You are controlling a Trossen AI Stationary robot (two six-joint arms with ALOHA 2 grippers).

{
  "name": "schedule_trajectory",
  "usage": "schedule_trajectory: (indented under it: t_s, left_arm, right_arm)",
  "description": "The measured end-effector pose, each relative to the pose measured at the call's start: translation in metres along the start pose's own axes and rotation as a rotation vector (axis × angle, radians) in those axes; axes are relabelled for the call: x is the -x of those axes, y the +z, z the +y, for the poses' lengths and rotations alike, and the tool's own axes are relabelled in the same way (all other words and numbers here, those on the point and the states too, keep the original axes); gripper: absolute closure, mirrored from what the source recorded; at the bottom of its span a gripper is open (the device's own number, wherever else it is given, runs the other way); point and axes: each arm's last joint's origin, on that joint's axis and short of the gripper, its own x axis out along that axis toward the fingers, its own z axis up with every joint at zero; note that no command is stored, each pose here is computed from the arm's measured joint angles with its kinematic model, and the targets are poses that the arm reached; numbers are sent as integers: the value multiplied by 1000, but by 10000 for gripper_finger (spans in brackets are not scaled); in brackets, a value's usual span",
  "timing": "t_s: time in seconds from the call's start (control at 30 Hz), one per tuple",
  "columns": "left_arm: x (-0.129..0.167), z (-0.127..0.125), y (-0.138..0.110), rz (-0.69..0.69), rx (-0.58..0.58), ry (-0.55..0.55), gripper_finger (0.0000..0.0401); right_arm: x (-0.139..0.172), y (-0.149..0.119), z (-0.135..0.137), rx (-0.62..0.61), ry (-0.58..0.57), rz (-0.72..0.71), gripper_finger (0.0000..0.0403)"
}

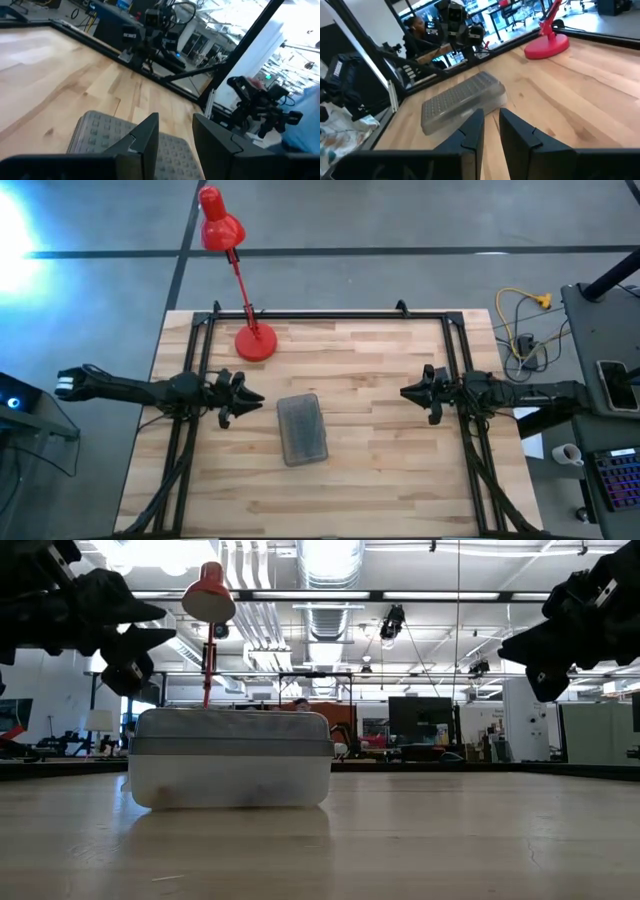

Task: Pick & place school supplies into a supply box
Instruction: Return to Home Position

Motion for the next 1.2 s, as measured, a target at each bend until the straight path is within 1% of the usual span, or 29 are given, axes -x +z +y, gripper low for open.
schedule_trajectory:
  t_s: [1.2]
  left_arm:
    - [-13,15,-24,215,11,128,297]
  right_arm:
    - [-1,-1,0,-1,-7,15,351]
